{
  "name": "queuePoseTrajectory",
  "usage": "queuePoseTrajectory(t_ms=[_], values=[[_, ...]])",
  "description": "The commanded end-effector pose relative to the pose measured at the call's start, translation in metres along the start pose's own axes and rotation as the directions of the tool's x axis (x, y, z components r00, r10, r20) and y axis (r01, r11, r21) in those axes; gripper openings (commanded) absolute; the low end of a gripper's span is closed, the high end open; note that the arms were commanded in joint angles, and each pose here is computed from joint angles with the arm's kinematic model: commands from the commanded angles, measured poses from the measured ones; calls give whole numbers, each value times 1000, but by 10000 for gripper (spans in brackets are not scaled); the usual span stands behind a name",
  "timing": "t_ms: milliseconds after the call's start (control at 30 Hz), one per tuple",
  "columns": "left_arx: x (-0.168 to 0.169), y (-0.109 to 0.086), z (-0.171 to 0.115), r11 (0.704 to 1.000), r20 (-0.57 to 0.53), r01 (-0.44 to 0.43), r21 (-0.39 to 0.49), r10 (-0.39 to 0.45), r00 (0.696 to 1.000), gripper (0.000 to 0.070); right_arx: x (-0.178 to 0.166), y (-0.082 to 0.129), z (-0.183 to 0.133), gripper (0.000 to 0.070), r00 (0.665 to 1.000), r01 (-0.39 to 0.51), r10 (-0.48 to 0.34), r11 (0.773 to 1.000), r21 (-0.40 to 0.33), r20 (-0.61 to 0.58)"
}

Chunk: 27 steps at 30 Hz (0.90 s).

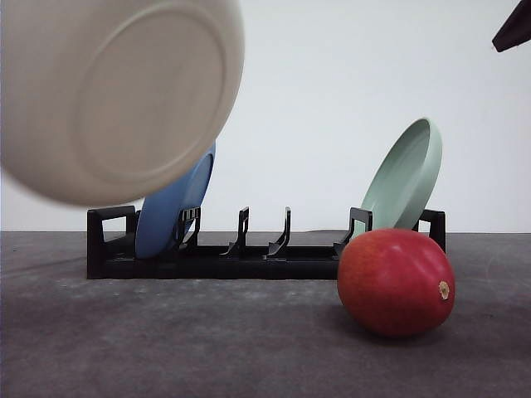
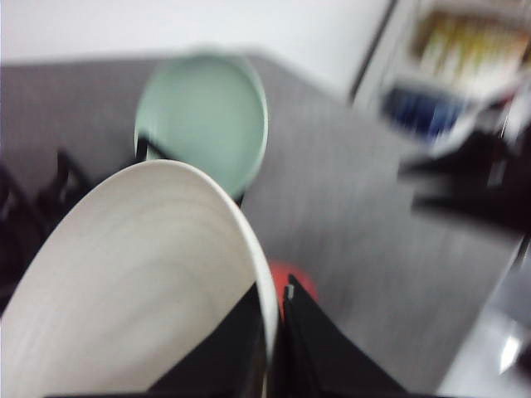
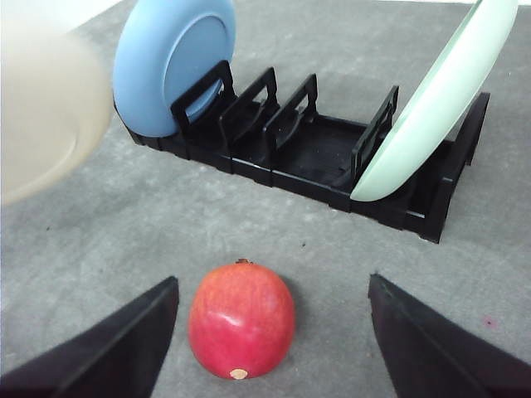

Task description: Place pomegranate in white plate

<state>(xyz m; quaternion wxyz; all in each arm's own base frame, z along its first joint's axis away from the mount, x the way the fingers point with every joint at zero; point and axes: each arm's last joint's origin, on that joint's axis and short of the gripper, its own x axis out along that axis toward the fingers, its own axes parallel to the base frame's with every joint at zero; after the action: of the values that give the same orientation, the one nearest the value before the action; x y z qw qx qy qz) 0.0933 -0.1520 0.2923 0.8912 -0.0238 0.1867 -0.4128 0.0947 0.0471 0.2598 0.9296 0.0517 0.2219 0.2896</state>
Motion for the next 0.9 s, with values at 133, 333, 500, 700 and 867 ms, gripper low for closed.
queuePoseTrajectory(t_ms=[133, 333, 500, 700, 867], values=[[11, -9, -15, 969, -144, 26, 246, 10, 989, 6, -2, 2, 4, 450, 1000, -6, 6, 1000, -3, 13], [39, -21, -33, 918, -222, 2, 397, 94, 970, 7, -2, 2, 4, 450, 1000, -6, 6, 1000, -4, 14], [71, -35, -51, 888, -239, -12, 459, 136, 961, 8, -2, 2, 4, 450, 1000, -6, 6, 1000, -4, 14], [103, -44, -80, 856, -249, -63, 514, 218, 944, 9, -2, 1, 3, 450, 1000, -5, 5, 1000, -1, 4], [119, -45, -100, 838, -291, -44, 544, 237, 927, 9, -2, 1, 1, 450, 1000, -2, 2, 1000, 5, -17]])
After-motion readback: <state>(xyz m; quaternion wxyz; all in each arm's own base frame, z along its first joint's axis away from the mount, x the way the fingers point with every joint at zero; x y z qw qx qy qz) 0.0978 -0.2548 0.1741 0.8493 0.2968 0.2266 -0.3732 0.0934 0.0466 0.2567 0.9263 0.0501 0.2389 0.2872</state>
